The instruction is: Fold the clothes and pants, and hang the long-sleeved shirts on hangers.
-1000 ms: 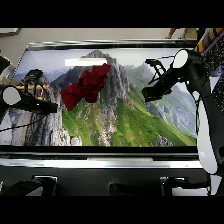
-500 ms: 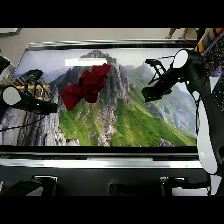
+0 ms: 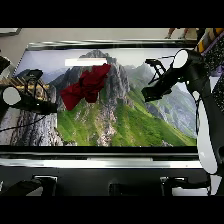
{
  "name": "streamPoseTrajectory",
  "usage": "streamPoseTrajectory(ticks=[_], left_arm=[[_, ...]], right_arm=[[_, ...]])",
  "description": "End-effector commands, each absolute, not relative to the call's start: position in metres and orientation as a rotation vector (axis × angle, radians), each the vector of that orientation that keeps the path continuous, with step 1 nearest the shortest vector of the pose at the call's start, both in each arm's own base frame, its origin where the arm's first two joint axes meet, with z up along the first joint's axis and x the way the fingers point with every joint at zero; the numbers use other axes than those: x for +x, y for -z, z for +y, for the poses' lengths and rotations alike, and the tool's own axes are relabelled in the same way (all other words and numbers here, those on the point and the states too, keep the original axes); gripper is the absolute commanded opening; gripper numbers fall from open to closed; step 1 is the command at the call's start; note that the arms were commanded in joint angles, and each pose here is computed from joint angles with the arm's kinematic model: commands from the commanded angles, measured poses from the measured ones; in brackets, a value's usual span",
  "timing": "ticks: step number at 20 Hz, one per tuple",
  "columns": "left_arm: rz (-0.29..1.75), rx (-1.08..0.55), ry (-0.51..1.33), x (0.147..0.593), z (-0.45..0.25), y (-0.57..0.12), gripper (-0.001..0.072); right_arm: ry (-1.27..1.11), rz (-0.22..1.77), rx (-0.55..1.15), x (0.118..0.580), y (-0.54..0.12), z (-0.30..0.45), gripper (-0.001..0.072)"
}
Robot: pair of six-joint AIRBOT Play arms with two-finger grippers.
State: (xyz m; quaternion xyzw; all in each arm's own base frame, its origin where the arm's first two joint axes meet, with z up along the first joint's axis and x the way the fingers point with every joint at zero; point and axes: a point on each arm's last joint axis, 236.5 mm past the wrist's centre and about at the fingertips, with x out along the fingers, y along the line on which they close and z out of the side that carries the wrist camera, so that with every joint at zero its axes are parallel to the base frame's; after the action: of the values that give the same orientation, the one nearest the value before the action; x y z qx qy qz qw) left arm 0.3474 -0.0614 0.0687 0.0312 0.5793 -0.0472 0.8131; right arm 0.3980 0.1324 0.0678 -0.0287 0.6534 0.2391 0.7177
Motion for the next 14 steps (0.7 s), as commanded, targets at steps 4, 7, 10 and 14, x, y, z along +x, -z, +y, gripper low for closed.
streamPoseTrajectory(ticks=[4,7,10,14], left_arm=[[1.059,-0.028,0.094,0.405,-0.077,-0.084,0.072],[1.024,-0.079,0.116,0.481,-0.102,-0.072,0.072],[1.072,-0.079,0.117,0.549,-0.124,-0.014,0.072],[1.109,-0.079,0.127,0.591,-0.152,0.048,0.072]], right_arm=[[-0.53,1.447,-0.064,0.398,-0.067,0.133,0.0029],[-0.53,1.447,-0.064,0.398,-0.067,0.133,0.0031],[-0.529,1.445,-0.064,0.398,-0.068,0.133,0.0031],[-0.525,1.425,-0.061,0.403,-0.068,0.134,0.0031]])
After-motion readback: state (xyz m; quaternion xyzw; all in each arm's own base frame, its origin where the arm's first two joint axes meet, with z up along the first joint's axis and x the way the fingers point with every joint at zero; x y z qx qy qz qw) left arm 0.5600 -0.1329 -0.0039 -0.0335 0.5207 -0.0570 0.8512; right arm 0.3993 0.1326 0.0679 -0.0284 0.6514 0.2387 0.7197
